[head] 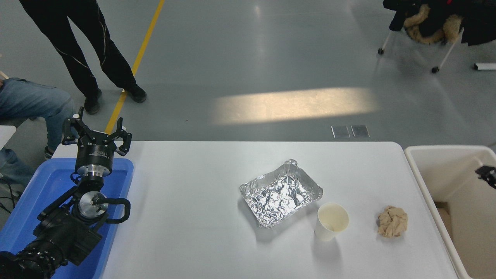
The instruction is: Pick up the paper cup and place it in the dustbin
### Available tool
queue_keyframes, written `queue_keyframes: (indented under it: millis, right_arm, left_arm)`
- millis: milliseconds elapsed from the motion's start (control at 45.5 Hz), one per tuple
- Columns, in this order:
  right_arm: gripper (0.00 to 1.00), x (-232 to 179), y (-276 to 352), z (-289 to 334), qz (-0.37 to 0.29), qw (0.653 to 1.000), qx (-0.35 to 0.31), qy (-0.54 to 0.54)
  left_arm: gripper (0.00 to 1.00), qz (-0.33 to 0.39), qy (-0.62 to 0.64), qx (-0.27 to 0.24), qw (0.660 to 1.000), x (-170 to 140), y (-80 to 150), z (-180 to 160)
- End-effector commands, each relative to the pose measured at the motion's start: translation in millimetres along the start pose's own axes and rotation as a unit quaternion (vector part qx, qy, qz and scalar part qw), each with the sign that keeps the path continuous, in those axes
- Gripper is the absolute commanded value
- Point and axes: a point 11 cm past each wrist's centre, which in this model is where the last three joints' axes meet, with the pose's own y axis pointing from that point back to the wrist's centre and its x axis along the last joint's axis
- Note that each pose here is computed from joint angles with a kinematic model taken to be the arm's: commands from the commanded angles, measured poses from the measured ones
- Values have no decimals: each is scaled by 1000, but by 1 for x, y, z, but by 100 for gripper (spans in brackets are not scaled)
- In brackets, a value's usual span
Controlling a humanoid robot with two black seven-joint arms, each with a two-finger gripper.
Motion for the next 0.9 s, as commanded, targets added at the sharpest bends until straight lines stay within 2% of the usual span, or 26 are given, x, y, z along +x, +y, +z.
queue_keyframes:
  millis: [0,132,286,527,769,879]
  right_arm:
    - [100,25,70,-49,-25,995,24,89]
    - [100,17,109,-87,-38,982,22,182]
    - [100,-12,174,-136,-77,963,91,240]
    - [100,-44,262,-191,-122,928,144,321]
    - [100,-71,356,-228,-258,868,206,371]
    - [100,-80,378,-239,-272,854,228,381]
  left_arm:
    - [99,0,0,0,1000,0,0,0]
    - [99,0,0,0,1000,0,0,0]
    - [99,1,0,0,1000,1,1,0]
    - [99,3,1,-2,1000,2,1,0]
    - [99,3,1,-2,1000,2,1,0]
    - [99,3,1,-2,1000,2,1,0]
